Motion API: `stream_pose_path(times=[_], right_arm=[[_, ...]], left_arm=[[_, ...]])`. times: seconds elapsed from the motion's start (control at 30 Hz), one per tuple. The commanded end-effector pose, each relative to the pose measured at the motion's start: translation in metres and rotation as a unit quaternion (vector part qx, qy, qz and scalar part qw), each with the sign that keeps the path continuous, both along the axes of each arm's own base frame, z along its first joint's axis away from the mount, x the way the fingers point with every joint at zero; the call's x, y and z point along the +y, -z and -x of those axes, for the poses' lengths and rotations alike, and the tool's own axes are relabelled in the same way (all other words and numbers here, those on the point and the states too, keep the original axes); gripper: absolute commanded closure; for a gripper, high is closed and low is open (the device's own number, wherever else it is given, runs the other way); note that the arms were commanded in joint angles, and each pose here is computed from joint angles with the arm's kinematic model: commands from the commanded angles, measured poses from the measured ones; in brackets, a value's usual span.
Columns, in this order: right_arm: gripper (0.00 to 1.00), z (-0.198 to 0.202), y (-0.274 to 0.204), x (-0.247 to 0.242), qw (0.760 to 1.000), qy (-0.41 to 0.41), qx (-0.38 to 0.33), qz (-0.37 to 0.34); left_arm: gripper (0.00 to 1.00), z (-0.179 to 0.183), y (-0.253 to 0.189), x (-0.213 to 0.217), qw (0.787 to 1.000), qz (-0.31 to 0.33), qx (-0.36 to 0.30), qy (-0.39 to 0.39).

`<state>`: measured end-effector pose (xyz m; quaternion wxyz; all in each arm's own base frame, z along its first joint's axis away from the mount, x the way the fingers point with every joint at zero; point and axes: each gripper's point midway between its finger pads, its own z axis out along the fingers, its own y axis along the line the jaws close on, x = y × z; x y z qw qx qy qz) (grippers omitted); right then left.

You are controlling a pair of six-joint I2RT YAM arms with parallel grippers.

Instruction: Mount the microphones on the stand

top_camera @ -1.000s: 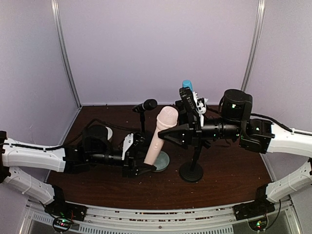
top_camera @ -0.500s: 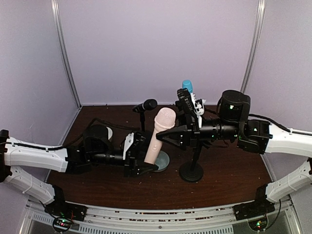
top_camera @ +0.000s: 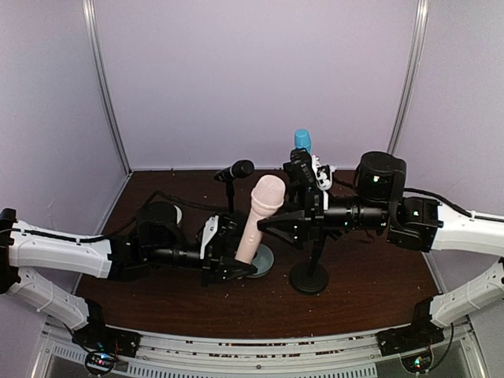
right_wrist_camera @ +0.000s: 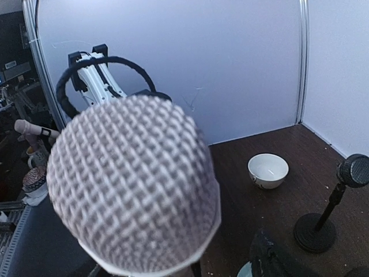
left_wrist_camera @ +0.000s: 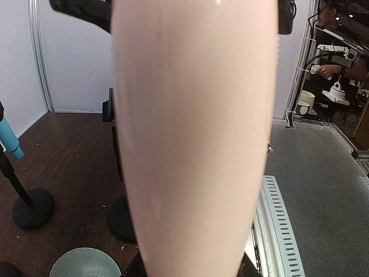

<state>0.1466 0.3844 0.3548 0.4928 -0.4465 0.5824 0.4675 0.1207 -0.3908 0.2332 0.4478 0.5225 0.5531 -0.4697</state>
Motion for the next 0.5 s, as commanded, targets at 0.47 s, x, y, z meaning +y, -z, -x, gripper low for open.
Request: stream_pose_path(times=[0.47], right_arm=[[0.34,-0.073,0.108,-0.174,0.912,0.37,0.133,0.112]], left_arm=[[0.99,0.004,-0.013,-0.001,1.0,0.012,-0.002,0.011]])
